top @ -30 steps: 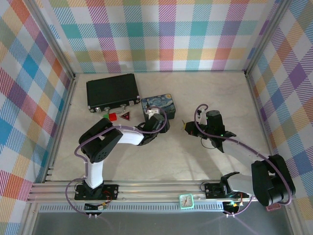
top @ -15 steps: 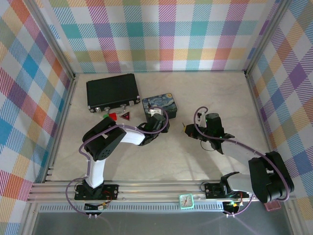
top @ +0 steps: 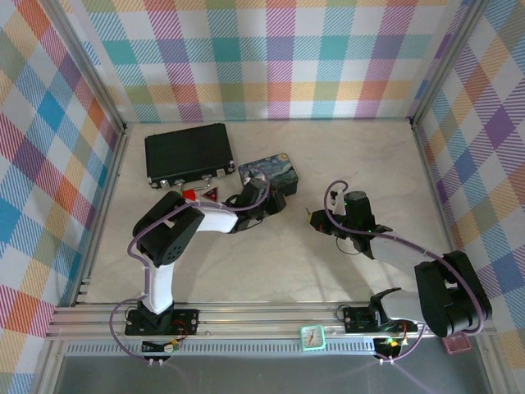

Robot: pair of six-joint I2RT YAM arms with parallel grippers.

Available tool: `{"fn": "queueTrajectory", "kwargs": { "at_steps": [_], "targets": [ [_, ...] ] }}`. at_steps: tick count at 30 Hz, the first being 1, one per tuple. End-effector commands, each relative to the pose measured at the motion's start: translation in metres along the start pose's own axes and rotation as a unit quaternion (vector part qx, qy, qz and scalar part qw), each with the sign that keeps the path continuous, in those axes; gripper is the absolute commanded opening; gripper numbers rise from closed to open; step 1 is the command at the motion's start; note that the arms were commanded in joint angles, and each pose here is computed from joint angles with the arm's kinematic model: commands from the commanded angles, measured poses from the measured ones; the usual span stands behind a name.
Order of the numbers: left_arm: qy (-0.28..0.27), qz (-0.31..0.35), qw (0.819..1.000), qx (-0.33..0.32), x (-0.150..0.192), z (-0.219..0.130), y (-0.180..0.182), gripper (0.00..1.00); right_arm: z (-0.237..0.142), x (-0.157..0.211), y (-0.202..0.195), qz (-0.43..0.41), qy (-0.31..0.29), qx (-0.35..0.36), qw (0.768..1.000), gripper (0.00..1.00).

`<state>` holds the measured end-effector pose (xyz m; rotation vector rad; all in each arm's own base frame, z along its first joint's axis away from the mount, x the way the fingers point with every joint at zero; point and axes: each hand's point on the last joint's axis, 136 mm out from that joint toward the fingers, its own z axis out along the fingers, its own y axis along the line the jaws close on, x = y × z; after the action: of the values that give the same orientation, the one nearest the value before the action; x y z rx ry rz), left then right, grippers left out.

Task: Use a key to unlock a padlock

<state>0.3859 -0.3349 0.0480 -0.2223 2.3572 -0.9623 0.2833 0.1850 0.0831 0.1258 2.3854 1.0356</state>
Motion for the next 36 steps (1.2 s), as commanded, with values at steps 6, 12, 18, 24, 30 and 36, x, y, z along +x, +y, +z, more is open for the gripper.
{"fn": "queueTrajectory", "kwargs": {
  "at_steps": [6,12,18,24,30,36],
  "targets": [
    [0.045,-0.113,0.991,0.058,-0.005,-0.012,-0.034,0.12,0.004,0.010,-0.003,-0.014,0.006,-0.014,1.000,0.00],
    [0.075,-0.158,0.979,0.102,-0.003,-0.010,-0.054,0.12,0.013,0.013,0.001,-0.021,0.013,-0.042,0.999,0.00],
    [0.071,-0.183,0.974,0.110,-0.003,-0.024,-0.057,0.12,0.020,0.011,0.008,-0.032,0.016,-0.071,0.997,0.00],
    [0.067,-0.186,0.974,0.112,-0.004,-0.033,-0.061,0.13,0.026,0.006,0.014,-0.053,0.018,-0.086,0.995,0.00],
    [0.060,-0.187,0.974,0.110,-0.005,-0.036,-0.060,0.12,0.033,0.007,0.019,-0.058,0.027,-0.105,0.992,0.00],
    [0.062,-0.189,0.974,0.111,-0.005,-0.034,-0.061,0.12,0.044,0.010,0.027,-0.071,0.036,-0.113,0.990,0.00]
  ]
}}
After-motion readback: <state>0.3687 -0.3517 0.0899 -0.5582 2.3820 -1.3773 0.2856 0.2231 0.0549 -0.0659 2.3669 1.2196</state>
